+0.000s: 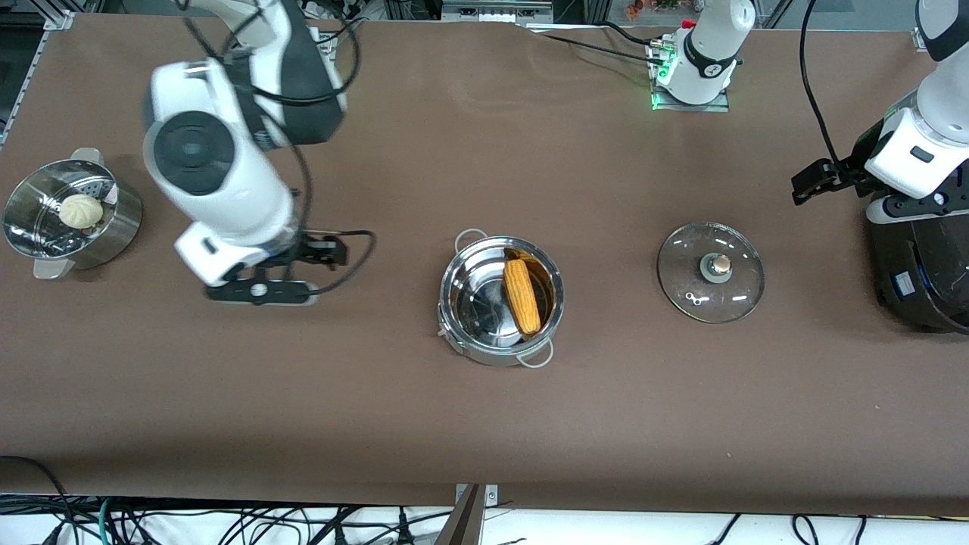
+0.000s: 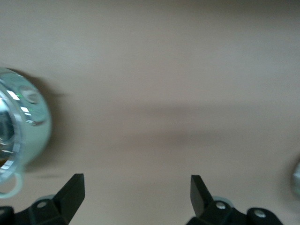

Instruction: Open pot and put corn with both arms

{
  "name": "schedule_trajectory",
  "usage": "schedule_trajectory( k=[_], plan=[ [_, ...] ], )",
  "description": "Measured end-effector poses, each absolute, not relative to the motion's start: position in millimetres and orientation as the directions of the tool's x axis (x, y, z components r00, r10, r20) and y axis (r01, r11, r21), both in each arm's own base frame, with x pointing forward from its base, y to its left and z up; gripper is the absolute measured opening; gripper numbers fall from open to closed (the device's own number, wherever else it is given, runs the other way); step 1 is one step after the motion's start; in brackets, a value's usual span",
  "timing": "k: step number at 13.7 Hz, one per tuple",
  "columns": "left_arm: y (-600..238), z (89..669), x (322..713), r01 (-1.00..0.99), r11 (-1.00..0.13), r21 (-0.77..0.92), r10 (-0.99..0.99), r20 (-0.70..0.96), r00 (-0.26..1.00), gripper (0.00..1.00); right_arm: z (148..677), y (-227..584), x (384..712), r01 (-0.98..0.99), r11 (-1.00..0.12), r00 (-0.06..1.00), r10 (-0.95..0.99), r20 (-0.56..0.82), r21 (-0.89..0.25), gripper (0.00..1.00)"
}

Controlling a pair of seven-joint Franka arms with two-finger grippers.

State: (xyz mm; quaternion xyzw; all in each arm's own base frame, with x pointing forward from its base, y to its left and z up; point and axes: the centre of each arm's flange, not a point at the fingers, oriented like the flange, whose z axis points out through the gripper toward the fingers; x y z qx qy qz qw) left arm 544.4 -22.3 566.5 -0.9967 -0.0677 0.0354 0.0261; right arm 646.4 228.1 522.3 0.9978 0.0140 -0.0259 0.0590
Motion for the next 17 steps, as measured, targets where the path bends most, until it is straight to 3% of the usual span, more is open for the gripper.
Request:
schedule_trajectory(
  k=[5,9,13,17],
  plan=[
    [-22.1,566.4,543.6,0.133,-0.989,-0.058,0.137,-0.074,0.988,1.00,526.7,88.6,637.1,0.019,-1.000,0.994,0.020,-0.105,-0.005,1.00],
    [-22.1,566.7,543.5,0.133,-0.989,-0.058,0.137,-0.074,0.988,1.00,524.6,61.2,593.2,0.035,-0.999,0.999,0.035,-0.038,0.004,1.00],
    [-22.2,567.0,543.5,0.133,-0.989,-0.058,0.137,-0.074,0.988,1.00,562.0,29.2,556.2,-0.015,-1.000,0.999,-0.016,-0.043,0.004,1.00],
    [-22.0,566.7,543.0,0.133,-0.989,-0.059,0.138,-0.079,0.987,1.00,563.7,28.3,548.0,-0.022,-1.000,0.998,-0.022,-0.059,0.006,1.00]
  ],
)
